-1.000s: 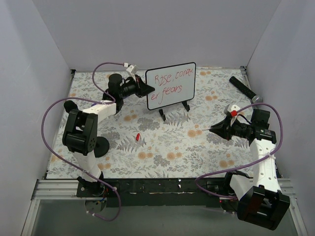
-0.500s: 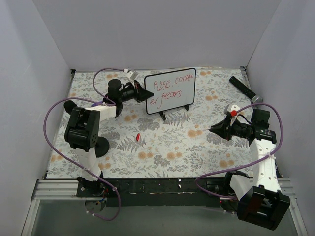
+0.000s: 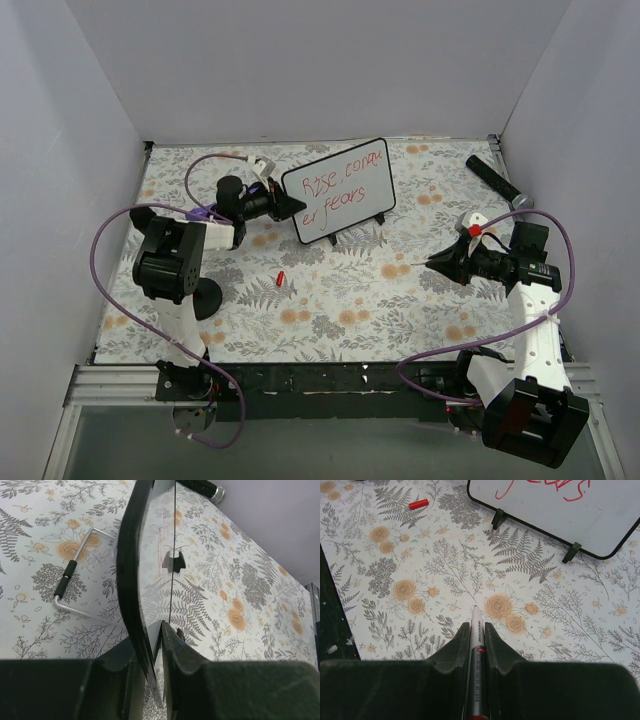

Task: Write a sentence on the whiteboard
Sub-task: Put down the whiteboard on the whiteboard stand.

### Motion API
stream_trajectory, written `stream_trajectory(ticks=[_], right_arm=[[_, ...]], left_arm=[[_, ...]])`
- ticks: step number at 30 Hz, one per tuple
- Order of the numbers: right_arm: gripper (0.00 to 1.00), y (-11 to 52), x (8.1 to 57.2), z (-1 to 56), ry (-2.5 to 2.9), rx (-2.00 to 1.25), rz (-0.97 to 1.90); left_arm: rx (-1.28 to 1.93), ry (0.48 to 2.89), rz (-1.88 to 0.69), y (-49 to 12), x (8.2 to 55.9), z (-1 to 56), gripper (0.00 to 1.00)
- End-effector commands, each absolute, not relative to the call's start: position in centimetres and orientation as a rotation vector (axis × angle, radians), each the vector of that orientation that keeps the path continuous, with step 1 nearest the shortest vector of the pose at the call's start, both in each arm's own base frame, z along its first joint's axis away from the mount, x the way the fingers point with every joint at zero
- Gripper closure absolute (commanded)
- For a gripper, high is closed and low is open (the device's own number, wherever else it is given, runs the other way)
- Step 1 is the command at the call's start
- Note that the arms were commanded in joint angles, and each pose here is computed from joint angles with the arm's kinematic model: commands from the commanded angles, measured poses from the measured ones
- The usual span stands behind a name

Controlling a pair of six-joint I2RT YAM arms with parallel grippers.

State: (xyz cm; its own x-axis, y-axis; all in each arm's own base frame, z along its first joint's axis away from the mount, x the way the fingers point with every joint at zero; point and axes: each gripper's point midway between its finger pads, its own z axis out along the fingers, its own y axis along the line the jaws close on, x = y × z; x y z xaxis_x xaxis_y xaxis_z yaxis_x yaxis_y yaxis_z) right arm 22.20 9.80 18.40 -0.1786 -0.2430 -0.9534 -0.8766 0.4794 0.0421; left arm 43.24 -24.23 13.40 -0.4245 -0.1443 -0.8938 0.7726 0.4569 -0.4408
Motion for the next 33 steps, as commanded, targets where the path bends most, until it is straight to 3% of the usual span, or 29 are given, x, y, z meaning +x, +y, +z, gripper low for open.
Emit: stream_trajectory(ticks=[1, 4, 10, 15, 18, 23, 33], right_arm=[[0.99, 9.7, 22.5, 19.3, 1.665, -0.978, 0.749], [0.99, 9.8, 22.6, 19.3, 1.662, -0.979, 0.749], [0.99, 9.7, 22.6, 19.1, 1.672, -0.976, 0.748], [0.99, 9.7, 22.6, 19.2, 1.671, -0.976, 0.747], [0.99, 9.7, 22.6, 19.2, 1.671, -0.976, 0.747], [0.99, 9.7, 22.6, 19.1, 1.672, -0.977, 0.746], [0.99, 9.6, 22.6, 19.1, 1.675, -0.978, 0.741]], left_arm=[[0.556, 1.688, -1.054, -23.2, 43.9, 12.4, 0.82], [0.548, 1.687, -1.049, -23.1, 43.8, 12.3, 0.76], [0.532, 1.668, -1.036, -22.9, 43.7, 13.1, 0.55], [0.505, 1.648, -1.005, -22.4, 43.6, 14.3, 0.29], [0.5, 1.636, -0.982, -22.1, 43.3, 14.9, 0.24], [0.47, 1.626, -0.948, -21.5, 43.0, 15.8, 0.02], [0.276, 1.674, -0.804, -18.4, 41.9, 17.4, 0.02]])
